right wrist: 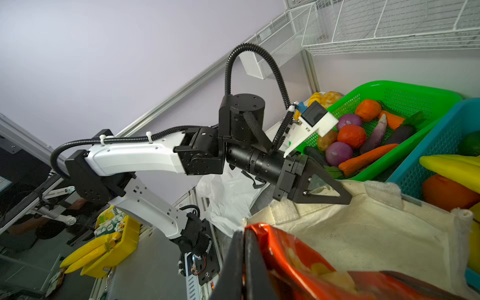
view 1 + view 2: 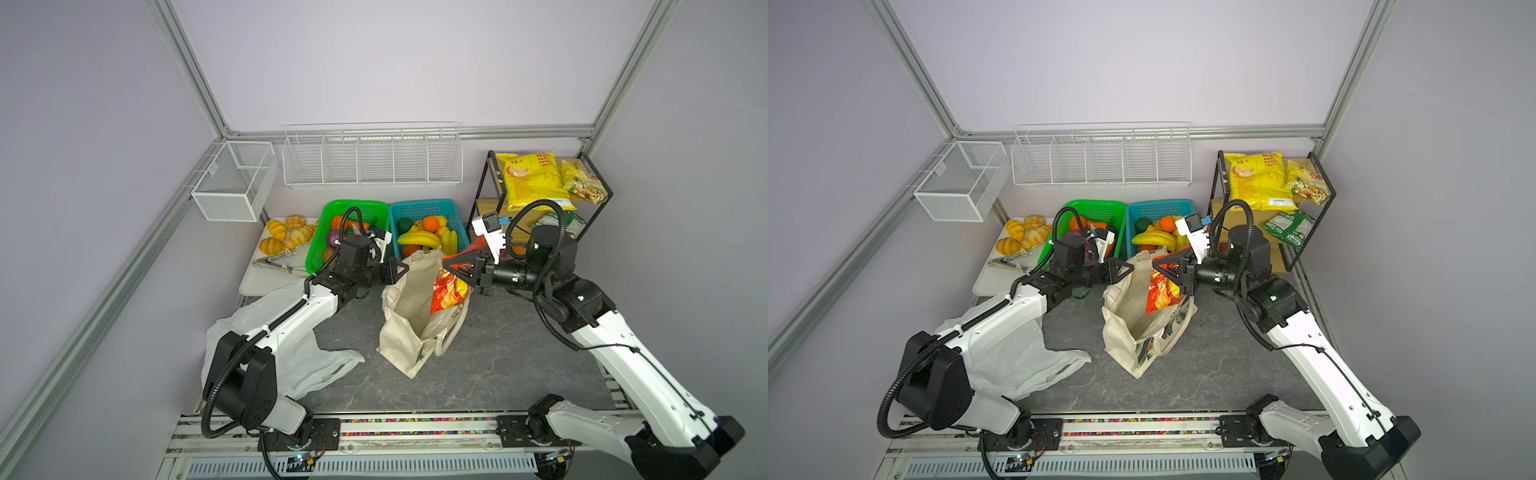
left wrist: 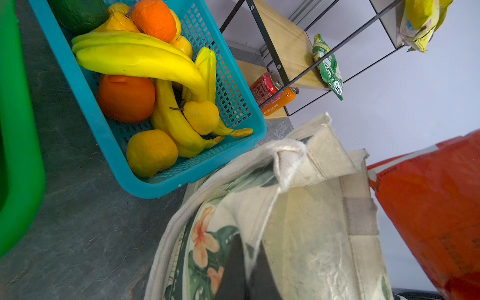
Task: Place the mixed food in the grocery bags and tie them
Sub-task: 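Carry the red chip bag into the tote and open the right gripper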
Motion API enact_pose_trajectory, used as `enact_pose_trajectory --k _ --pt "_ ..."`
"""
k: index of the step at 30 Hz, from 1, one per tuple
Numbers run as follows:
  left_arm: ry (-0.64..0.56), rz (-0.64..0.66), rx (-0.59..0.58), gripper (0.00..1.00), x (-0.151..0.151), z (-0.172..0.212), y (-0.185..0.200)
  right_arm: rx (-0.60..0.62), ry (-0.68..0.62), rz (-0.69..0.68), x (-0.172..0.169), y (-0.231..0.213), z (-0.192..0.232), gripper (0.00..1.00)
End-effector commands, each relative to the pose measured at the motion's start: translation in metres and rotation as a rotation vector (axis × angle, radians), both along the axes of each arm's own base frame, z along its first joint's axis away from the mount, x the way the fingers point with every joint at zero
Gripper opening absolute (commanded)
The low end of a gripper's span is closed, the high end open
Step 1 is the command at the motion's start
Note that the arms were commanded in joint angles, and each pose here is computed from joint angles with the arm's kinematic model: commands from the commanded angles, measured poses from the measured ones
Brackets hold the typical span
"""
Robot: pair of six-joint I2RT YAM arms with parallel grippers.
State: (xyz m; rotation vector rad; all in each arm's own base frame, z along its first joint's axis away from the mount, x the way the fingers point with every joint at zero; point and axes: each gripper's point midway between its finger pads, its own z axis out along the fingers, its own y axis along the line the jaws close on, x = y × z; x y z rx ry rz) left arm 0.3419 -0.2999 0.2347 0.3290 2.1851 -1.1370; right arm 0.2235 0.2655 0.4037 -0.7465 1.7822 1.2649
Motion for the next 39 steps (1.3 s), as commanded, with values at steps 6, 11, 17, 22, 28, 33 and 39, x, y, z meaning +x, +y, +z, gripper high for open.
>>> enact_pose_trajectory --k 6,11,17,22,28,33,39 --pt "-0.044 0.027 -0.019 0.00 0.013 0.010 -0.003 0.046 -0.063 0.052 -0.025 -0.005 0.042 0.06" --pt "-0.038 0.025 -0.020 0.00 0.014 0.008 -0.004 0.030 -0.005 0.053 -0.023 -0.003 0.035 0.06" --pt "-0.038 0.024 -0.029 0.00 0.014 0.009 -0.005 0.019 0.059 0.040 -0.015 0.001 0.019 0.06" --pt "-0.041 0.025 -0.038 0.00 0.014 0.011 -0.005 -0.038 0.236 0.021 0.007 0.013 -0.041 0.06" --pt "-0.045 0.021 -0.050 0.00 0.012 0.013 -0.005 -0.148 0.382 -0.107 0.030 0.000 -0.100 0.06" --pt "-0.057 0.002 -0.093 0.00 0.009 0.021 -0.009 -0.316 0.428 -0.280 0.053 -0.015 -0.149 0.06" --pt "-0.057 -0.024 -0.122 0.00 0.005 0.024 -0.012 -0.360 0.426 -0.231 0.063 0.013 -0.171 0.06"
